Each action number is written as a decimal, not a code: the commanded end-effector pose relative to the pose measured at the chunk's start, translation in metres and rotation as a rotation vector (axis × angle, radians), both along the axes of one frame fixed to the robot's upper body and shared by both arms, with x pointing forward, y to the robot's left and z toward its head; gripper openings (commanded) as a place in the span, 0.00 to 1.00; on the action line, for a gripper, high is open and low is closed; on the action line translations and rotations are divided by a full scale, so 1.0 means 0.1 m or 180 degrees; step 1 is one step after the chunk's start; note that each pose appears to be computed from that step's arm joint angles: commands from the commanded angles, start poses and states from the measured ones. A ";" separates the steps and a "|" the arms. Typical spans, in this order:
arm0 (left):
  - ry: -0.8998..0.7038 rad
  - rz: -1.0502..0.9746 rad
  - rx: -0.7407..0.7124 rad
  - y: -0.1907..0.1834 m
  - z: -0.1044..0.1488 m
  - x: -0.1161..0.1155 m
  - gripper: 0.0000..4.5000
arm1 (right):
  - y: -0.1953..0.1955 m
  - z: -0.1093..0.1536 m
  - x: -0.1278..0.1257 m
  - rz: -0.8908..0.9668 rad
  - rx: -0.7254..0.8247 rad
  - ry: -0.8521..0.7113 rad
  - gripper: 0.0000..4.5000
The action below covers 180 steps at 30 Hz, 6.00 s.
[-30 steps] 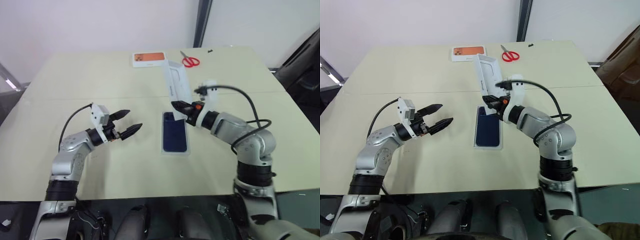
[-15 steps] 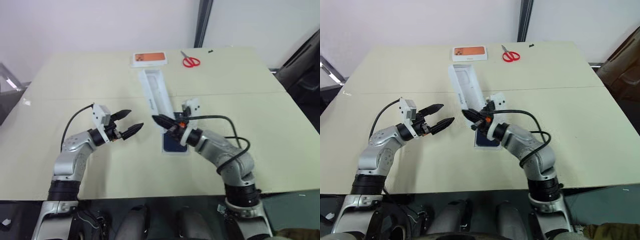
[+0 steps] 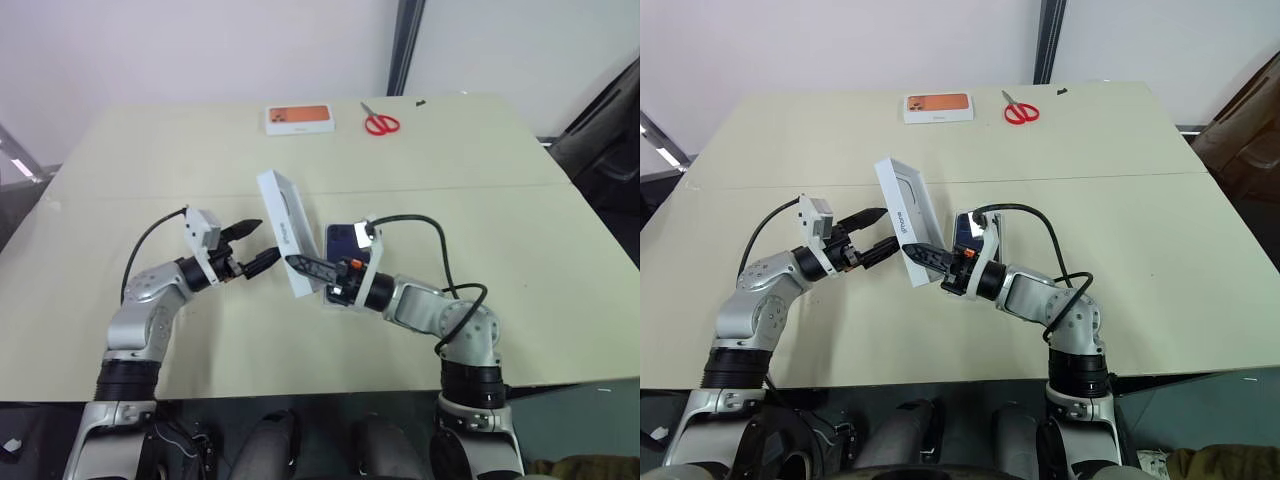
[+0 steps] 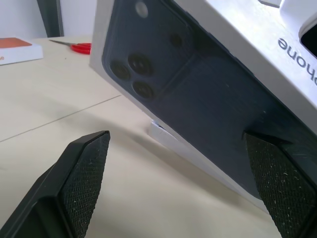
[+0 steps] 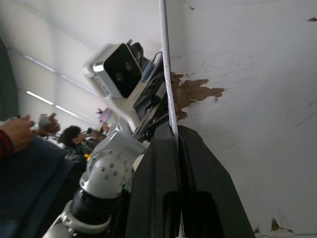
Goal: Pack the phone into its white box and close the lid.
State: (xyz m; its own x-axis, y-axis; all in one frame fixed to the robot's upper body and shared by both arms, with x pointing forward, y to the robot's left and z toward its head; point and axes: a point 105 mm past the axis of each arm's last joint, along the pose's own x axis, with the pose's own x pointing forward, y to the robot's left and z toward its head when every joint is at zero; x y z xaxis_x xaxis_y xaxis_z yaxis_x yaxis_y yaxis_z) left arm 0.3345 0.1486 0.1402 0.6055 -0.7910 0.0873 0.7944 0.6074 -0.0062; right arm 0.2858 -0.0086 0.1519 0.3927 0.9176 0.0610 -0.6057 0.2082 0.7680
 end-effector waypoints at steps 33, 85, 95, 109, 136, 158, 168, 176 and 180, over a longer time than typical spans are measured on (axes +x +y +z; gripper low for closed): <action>0.0134 -0.0353 -0.0119 -0.32 -0.12 -0.16 0.04 | -0.26 -0.23 0.00 -0.0290 0.0062 0.1002 0.00; 0.0839 0.0327 0.0349 -0.53 -0.51 0.44 0.03 | -1.17 -0.11 0.86 -0.0961 -0.2788 -0.2361 0.01; 0.0797 0.0023 0.0209 -0.90 -0.43 0.38 0.03 | -1.16 -0.08 0.77 -0.0844 -0.2771 -0.2472 0.01; 0.0591 -0.0198 0.0232 -0.97 -0.29 0.24 0.03 | -1.29 -0.17 0.52 -0.0782 -0.2896 -0.2478 0.01; 0.0441 0.0243 0.0142 -0.71 -0.12 0.43 0.03 | -1.54 -0.12 0.78 -0.1256 -0.3360 -0.2552 0.01; 0.0539 -0.0090 0.0642 -1.11 -0.48 0.47 0.03 | -1.07 -0.38 0.46 -0.0402 -0.2930 -0.2310 0.01; 0.0491 -0.0492 0.0185 -0.88 -0.12 0.22 0.55 | -1.14 -0.06 0.33 -0.0375 -0.2369 -0.2308 0.30; 0.0195 -0.0234 0.0434 -0.04 0.09 0.10 1.00 | -1.47 0.11 0.25 -0.0542 -0.2332 -0.2488 0.99; 0.0249 -0.0012 0.0753 0.33 0.04 0.02 1.00 | -1.62 0.16 0.17 -0.0612 -0.2395 -0.2629 0.99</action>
